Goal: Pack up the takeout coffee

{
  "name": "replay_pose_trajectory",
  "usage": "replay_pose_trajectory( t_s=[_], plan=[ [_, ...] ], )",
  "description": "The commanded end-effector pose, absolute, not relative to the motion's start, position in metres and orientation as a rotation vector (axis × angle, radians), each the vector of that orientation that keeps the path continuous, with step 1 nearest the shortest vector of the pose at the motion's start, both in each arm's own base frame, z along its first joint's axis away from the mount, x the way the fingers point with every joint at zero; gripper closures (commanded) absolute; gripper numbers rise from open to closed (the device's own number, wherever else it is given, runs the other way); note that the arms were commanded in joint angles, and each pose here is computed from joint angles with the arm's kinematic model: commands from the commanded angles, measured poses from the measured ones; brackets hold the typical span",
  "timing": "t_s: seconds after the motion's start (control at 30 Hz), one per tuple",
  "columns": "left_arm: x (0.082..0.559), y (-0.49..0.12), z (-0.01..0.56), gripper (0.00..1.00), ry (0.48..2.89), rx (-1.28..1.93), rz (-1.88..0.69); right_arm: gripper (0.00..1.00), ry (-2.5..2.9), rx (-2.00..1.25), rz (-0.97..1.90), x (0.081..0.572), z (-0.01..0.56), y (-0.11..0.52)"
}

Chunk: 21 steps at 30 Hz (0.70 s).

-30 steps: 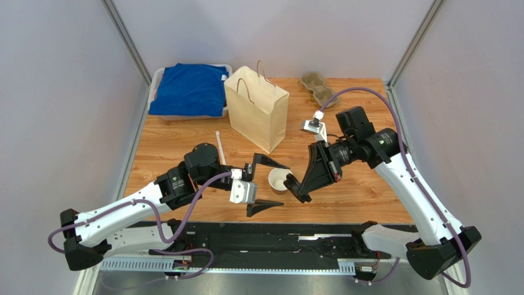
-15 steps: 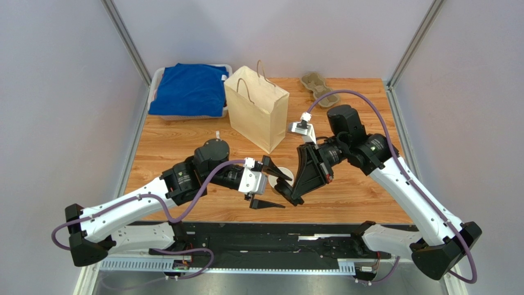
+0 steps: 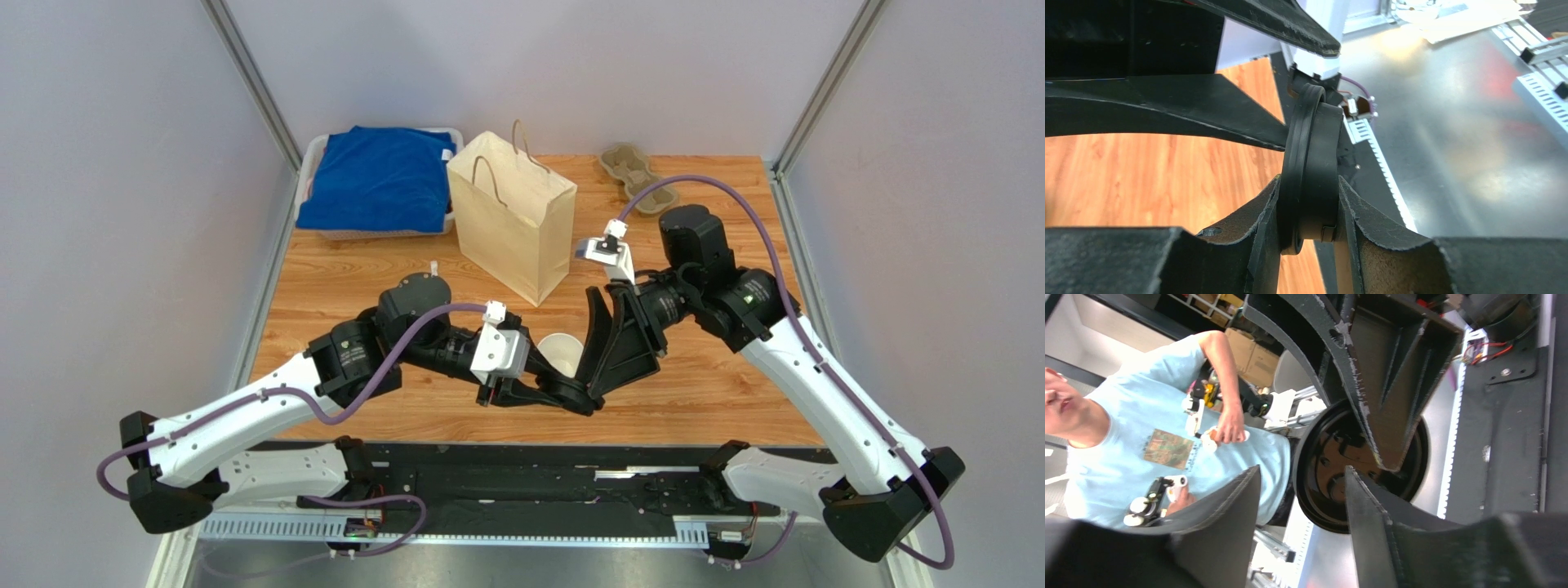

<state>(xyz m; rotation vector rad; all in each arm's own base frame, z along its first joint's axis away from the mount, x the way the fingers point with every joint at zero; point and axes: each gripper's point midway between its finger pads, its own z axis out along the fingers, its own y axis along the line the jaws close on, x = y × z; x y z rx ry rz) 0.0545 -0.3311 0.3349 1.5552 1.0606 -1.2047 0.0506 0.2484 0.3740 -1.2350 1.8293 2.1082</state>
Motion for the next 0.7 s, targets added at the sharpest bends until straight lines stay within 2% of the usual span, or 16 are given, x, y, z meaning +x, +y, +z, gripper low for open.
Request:
replay_pose_trajectory(
  t_s=[0.0,0.2,0.43,0.67],
  plan=[
    [0.045,-0.326,0.345,0.78,1.101,1.589,-1.276,0.38,1.716,-1.251,1.956,0.062,0.381,0.249],
    [0.063,-0.323,0.342,0.78,1.272,1.515,-1.371,0.26,1.692,-1.372,1.308,0.099,0.355,0.237],
    [0.07,-0.33,0.336,0.73,1.492,1.49,-1.458,0.24,1.692,-1.44,1.226,0.091,0.343,0.232],
    [0.073,-0.336,0.33,0.69,1.596,1.492,-1.488,0.21,1.761,-1.438,1.171,0.097,0.317,0.235]
  ],
)
